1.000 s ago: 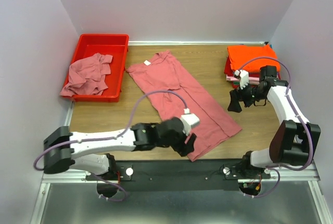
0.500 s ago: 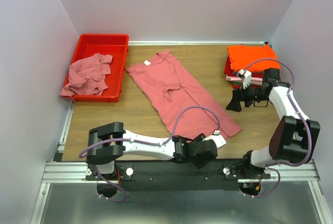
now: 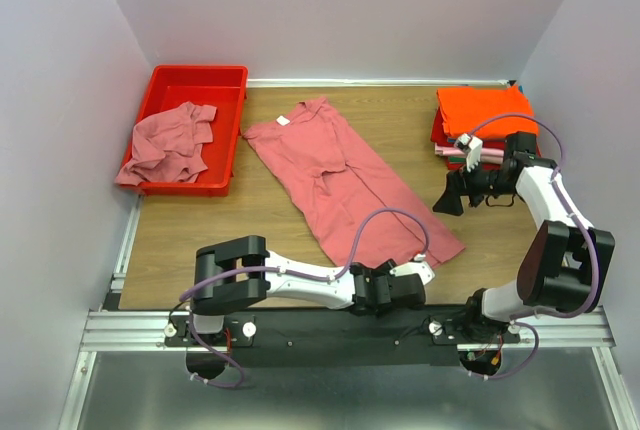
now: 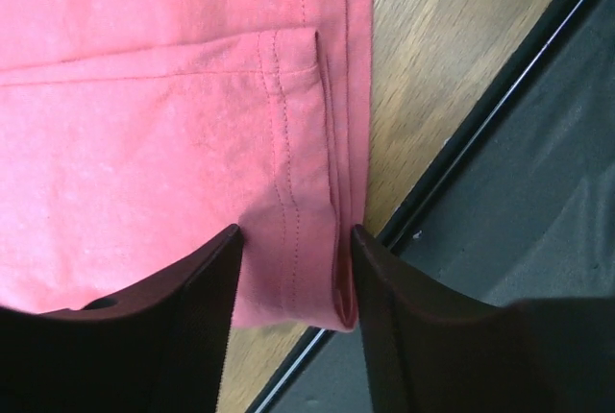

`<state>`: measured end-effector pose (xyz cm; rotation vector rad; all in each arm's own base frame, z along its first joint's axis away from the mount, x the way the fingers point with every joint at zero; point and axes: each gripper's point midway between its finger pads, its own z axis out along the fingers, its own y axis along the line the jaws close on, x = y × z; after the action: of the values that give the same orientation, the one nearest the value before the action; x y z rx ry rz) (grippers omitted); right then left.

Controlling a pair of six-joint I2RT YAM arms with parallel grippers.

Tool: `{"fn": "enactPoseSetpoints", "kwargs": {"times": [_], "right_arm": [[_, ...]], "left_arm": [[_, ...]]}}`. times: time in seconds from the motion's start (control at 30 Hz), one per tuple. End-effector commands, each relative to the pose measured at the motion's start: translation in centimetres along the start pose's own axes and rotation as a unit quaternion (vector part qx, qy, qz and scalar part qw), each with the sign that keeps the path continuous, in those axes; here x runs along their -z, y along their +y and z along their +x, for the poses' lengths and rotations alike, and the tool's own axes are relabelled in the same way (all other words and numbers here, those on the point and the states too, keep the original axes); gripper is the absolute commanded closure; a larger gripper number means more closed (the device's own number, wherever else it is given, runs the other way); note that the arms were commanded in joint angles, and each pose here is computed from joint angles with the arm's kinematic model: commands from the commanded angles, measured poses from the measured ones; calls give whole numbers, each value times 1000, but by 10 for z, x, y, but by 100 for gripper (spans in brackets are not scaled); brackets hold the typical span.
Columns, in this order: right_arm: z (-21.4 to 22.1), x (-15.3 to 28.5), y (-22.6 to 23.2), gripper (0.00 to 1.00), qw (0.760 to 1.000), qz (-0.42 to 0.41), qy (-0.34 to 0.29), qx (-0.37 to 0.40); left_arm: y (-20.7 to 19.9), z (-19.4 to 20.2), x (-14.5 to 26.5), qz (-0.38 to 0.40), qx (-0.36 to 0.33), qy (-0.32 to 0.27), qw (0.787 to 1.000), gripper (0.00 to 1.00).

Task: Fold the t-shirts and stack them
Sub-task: Fold the tshirt

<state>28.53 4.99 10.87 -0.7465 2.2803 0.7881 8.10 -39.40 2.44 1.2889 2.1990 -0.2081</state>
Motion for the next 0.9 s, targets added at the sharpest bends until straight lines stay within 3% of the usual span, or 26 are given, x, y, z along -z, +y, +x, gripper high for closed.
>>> {"fn": "enactPoseSetpoints", "kwargs": {"times": [0.0,0.17,0.33,0.37,0.4,0.47,0.53,0.67,0.87], "right_arm": [[2,-2,3,0,1000,-12,-10,-9],[2,0,4,0,1000,-9,-10,-1],[14,10,13,1,998,-13,19,54],[21,13,12,1,991,-20,36,125],[39,18,29,3,988,-54,68,126],[70,26,39,5,965,-98,123,209],[87,29,37,8,941,-113,147,282],[115,27,42,8,907,-152,172,352],[124,12,46,11,887,-174,179,388]], "left_arm": [[4,3,-7,-23,-9,5,1000,48],[0,8,-10,-12,-12,11,1000,55],[-3,10,-8,2,-13,10,1000,73],[-3,10,-7,4,-13,7,1000,76],[-3,8,-4,9,-12,1,1000,80],[-6,5,-2,21,-10,-9,1000,86],[-6,4,2,30,-7,-17,999,100],[-8,0,8,56,7,-37,998,100],[-6,-7,15,69,24,-55,996,100]]}}
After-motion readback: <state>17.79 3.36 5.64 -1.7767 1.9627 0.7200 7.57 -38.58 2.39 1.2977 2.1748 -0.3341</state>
